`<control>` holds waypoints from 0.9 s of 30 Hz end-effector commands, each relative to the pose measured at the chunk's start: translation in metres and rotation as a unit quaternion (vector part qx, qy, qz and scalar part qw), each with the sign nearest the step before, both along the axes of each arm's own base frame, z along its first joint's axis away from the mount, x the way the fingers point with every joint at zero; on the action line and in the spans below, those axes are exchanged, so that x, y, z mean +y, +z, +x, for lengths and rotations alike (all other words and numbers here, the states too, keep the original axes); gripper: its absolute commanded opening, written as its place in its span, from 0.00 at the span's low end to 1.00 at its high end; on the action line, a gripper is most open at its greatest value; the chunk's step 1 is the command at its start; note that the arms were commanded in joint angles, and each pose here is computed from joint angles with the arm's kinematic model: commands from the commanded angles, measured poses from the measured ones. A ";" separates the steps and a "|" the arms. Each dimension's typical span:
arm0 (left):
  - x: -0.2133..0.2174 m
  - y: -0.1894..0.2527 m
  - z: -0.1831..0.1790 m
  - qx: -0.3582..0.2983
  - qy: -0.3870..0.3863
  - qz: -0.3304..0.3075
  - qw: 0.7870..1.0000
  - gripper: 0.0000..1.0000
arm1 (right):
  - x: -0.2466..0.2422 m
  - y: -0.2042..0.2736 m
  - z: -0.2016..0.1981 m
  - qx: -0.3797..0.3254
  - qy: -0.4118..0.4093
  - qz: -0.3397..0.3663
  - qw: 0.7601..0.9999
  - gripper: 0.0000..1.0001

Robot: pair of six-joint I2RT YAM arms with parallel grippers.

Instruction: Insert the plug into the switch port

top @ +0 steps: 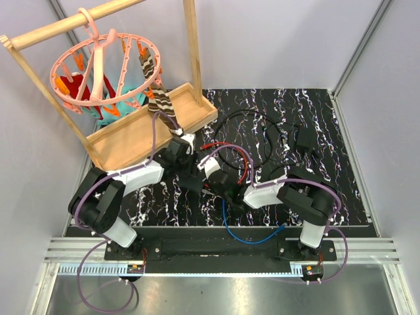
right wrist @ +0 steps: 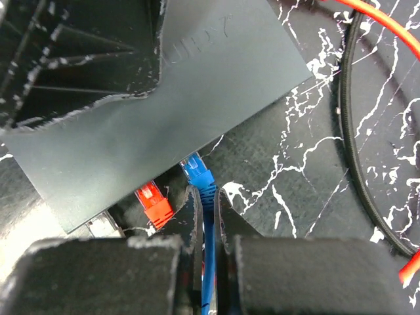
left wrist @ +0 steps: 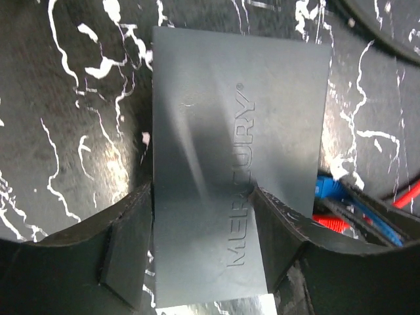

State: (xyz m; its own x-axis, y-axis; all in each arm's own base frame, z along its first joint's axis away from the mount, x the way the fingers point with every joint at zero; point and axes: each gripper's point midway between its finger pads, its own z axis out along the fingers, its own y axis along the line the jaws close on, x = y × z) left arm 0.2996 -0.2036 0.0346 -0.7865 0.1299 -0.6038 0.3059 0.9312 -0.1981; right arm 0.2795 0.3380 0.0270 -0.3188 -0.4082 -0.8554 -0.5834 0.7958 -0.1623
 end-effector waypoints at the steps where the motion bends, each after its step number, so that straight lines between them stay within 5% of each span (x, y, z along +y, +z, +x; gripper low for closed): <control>1: -0.027 -0.023 -0.126 0.228 -0.133 -0.017 0.964 0.58 | 0.073 0.100 -0.007 -0.045 0.074 0.214 0.973 0.00; 11: -0.023 -0.018 -0.080 0.194 -0.149 0.020 0.969 0.68 | 0.071 0.055 -0.067 0.036 0.126 0.178 0.975 0.00; 17: -0.019 -0.024 -0.075 0.199 -0.144 0.030 0.969 0.73 | 0.072 0.051 -0.069 0.033 0.135 0.167 0.976 0.00; 22: -0.014 -0.027 -0.069 0.193 -0.135 0.042 0.971 0.89 | 0.081 0.058 -0.067 0.029 0.143 0.172 0.974 0.00; 27: -0.015 -0.025 -0.060 0.186 -0.123 0.038 0.974 0.95 | 0.083 0.058 -0.066 0.030 0.145 0.171 0.974 0.00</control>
